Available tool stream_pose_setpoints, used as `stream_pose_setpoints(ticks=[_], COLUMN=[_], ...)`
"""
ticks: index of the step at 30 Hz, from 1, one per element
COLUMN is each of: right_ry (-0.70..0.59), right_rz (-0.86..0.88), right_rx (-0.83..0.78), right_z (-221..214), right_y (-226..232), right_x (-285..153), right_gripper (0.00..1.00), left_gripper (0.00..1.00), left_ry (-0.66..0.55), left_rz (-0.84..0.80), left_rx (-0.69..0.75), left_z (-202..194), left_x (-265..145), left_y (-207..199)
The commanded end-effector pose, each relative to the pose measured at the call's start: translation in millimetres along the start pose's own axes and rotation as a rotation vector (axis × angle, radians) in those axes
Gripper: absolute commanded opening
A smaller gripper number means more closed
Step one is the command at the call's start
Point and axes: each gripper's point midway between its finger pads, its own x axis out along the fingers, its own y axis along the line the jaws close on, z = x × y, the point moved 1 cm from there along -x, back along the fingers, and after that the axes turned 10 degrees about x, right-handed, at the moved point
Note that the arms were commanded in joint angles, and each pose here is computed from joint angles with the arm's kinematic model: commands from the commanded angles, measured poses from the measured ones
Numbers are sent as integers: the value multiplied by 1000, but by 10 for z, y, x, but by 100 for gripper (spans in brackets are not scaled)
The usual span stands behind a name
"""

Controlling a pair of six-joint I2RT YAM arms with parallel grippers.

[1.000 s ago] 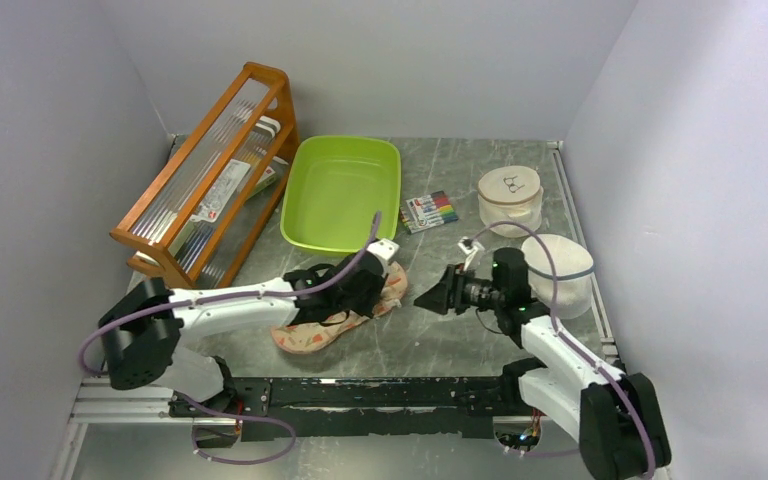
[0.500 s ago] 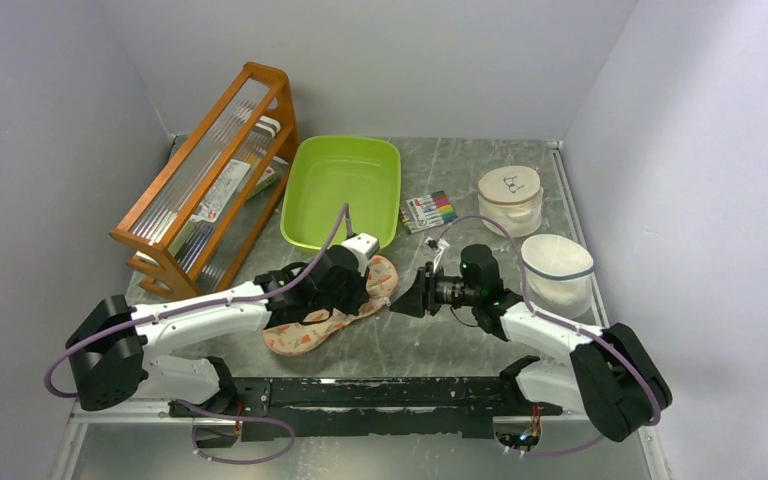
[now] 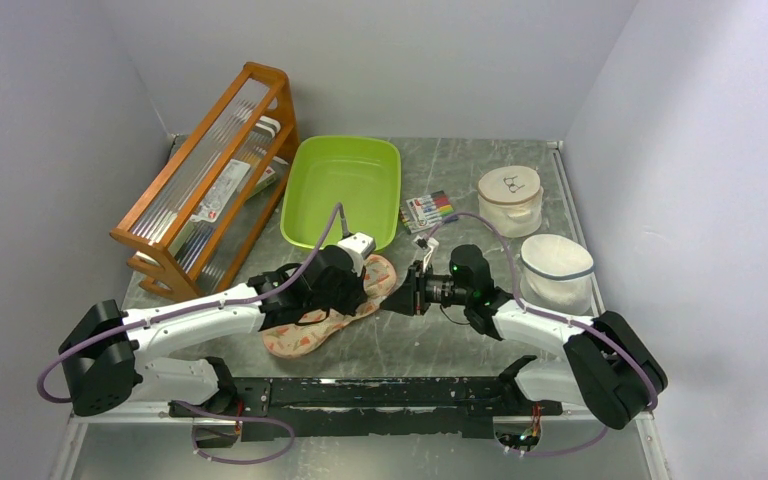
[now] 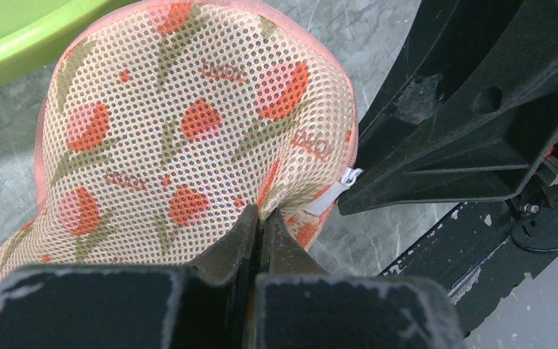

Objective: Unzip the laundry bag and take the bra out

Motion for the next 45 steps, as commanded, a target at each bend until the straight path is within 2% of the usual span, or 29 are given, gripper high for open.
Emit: stream_pose_setpoints(ticks=[1, 5, 10, 13, 20, 25, 33, 37, 40, 42, 45], right_ry=[-44, -40, -33, -25, -12, -99, -116, -120, -119, -131, -163], right_rz=[-4, -19, -70, -120, -286, -533, -522, -445, -363, -322, -270], right_rx=[-37, -41, -48, -69, -130, -94, -69, -88, -90, -79, -67], right_z=[128, 140, 125, 130, 190, 350, 290, 235, 209, 205, 245], right_y=[47, 41, -30, -105, -378, -787, -771, -548, -339, -221, -48], right_x=[16, 9, -20, -41, -92, -188, -220, -307, -341, -368, -415], right_gripper=[20, 16, 4, 0, 0, 0, 0, 0, 0, 0, 0], left_gripper=[7, 7, 7, 7, 7, 7, 8, 41, 60, 67, 71], left_ry=[-15, -12, 5, 12, 46, 53, 97, 89, 59, 44, 36], left_rz=[-23, -24, -24, -23, -58, -84, -67, -91, -166, -207, -230], left_rx=[-15, -14, -8, -6, 33, 53, 43, 18, 1, -17, -13], left_z=[11, -1, -45, -78, -182, -210, -277, -131, 98, 218, 341], left_x=[-43, -39, -5, 6, 5, -5, 51, 50, 26, 28, 68], left_y=[-19, -16, -15, -8, -40, -68, -53, -141, -324, -439, -590])
